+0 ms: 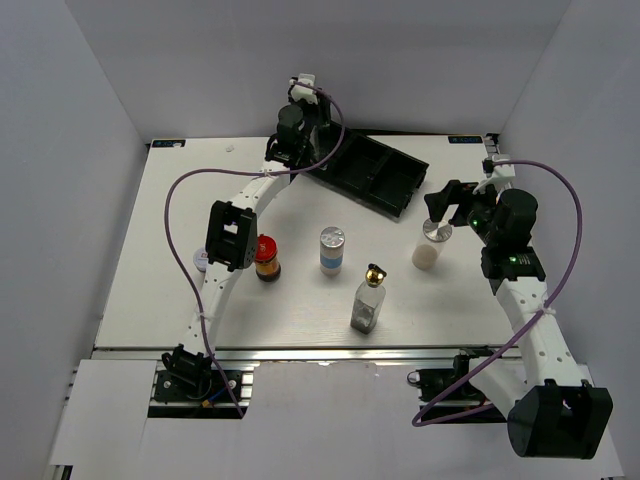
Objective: Organize the condiment bottles
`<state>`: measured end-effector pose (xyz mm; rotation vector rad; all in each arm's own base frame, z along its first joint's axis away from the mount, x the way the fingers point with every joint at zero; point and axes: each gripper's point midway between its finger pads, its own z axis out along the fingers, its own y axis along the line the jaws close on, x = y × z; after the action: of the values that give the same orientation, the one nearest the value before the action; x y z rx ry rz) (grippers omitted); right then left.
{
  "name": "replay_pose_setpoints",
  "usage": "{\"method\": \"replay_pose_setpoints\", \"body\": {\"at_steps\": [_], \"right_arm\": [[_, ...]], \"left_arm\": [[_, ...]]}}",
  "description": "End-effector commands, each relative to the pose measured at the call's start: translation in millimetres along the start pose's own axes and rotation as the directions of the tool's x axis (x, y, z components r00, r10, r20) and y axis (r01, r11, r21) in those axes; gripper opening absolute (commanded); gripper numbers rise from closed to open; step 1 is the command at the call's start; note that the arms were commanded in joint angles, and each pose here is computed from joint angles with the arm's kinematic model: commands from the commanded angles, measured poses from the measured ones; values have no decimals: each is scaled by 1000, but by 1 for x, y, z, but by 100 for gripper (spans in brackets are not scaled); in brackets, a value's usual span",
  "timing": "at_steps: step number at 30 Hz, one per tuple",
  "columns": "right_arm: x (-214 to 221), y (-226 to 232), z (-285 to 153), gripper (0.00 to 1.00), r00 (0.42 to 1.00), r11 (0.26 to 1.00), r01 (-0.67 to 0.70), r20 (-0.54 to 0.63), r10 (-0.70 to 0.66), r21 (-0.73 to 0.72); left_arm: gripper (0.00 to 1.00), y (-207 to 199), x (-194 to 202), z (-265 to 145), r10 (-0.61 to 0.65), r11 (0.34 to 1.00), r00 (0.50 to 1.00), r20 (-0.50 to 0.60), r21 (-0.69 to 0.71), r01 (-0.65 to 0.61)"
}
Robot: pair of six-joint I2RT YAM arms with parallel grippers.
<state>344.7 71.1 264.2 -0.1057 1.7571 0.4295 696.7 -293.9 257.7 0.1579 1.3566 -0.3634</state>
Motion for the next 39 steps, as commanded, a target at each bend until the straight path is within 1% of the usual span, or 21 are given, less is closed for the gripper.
{"method": "replay_pose_setpoints", "body": {"at_steps": [1, 8, 11, 14, 15, 19, 20, 21, 26, 27, 29, 30, 31, 32, 33, 34, 35, 36, 37, 38, 39], "right_arm": [[-5, -2, 0, 89, 1000, 1000, 14, 11, -14, 8], [-6, -2, 0, 89, 1000, 1000, 15, 13, -15, 9], [-7, -2, 0, 89, 1000, 1000, 15, 12, -15, 7], [-7, 0, 0, 89, 1000, 1000, 16, 11, -16, -3], [-5, 1, 0, 90, 1000, 1000, 18, 5, -18, -12], [-7, 5, -2, 89, 999, 999, 31, -7, -32, -32], [-6, 5, -1, 89, 999, 999, 35, -9, -35, -30], [-7, 4, -2, 89, 999, 999, 39, -7, -39, -27], [-17, -1, -2, 89, 998, 998, 60, -4, -60, 7], [-17, 1, -4, 89, 998, 998, 57, -18, -57, 2], [-25, 9, -10, 89, 998, 998, 60, -27, -61, -25], [-28, 12, -11, 89, 998, 998, 57, -27, -58, -37], [-26, 22, -14, 89, 997, 994, 58, -40, -62, -88], [-37, 30, -18, 89, 997, 991, 67, -22, -70, -119], [-41, 37, -21, 89, 997, 986, 69, -18, -73, -153], [-44, 49, -26, 89, 997, 975, 70, -14, -74, -209], [-56, 58, -33, 89, 997, 968, 78, 9, -78, -237], [-59, 69, -40, 89, 997, 955, 71, 11, -71, -288], [-68, 80, -50, 89, 997, 943, 79, 34, -72, -323], [-75, 88, -58, 89, 997, 934, 81, 47, -69, -349], [-76, 102, -68, 89, 998, 908, 65, 43, -52, -414]], "left_arm": [[59, -6, -75, 1, -8, 1000, 991, 131, 7, 7], [63, -8, -77, 0, -11, 1000, 991, 134, 14, 9], [70, -10, -81, -1, -10, 1000, 990, 139, 19, 8], [80, -14, -89, -2, -7, 1000, 989, 146, 31, 3], [92, -15, -92, -3, -8, 1000, 989, 147, 31, 3], [95, -15, -100, -9, -10, 1000, 988, 154, 30, 6], [98, -16, -103, -10, -13, 999, 988, 153, 33, 8], [98, -19, -113, -12, -16, 999, 987, 163, 44, 9], [98, -23, -128, -19, -24, 998, 987, 158, 58, 15], [98, -26, -145, -24, -26, 998, 984, 174, 66, 15], [98, -27, -148, -30, -23, 997, 987, 158, 76, 11], [98, -30, -169, -37, -25, 997, 984, 174, 81, 11], [98, -30, -175, -42, -20, 997, 985, 174, 77, 6], [98, -28, -165, -47, -14, 997, 990, 141, 72, 4], [98, -29, -171, -53, -15, 997, 990, 142, 72, 5], [98, -30, -198, -64, -23, 997, 985, 170, 75, 10], [98, -29, -186, -72, -20, 997, 991, 135, 74, 11], [98, -30, -191, -79, -20, 997, 992, 128, 76, 11], [98, -30, -222, -95, -26, 997, 986, 162, 78, 13], [98, -29, -229, -105, -29, 997, 987, 161, 74, 17], [98, -26, -209, -116, -25, 998, 994, 109, 63, 18]]}}
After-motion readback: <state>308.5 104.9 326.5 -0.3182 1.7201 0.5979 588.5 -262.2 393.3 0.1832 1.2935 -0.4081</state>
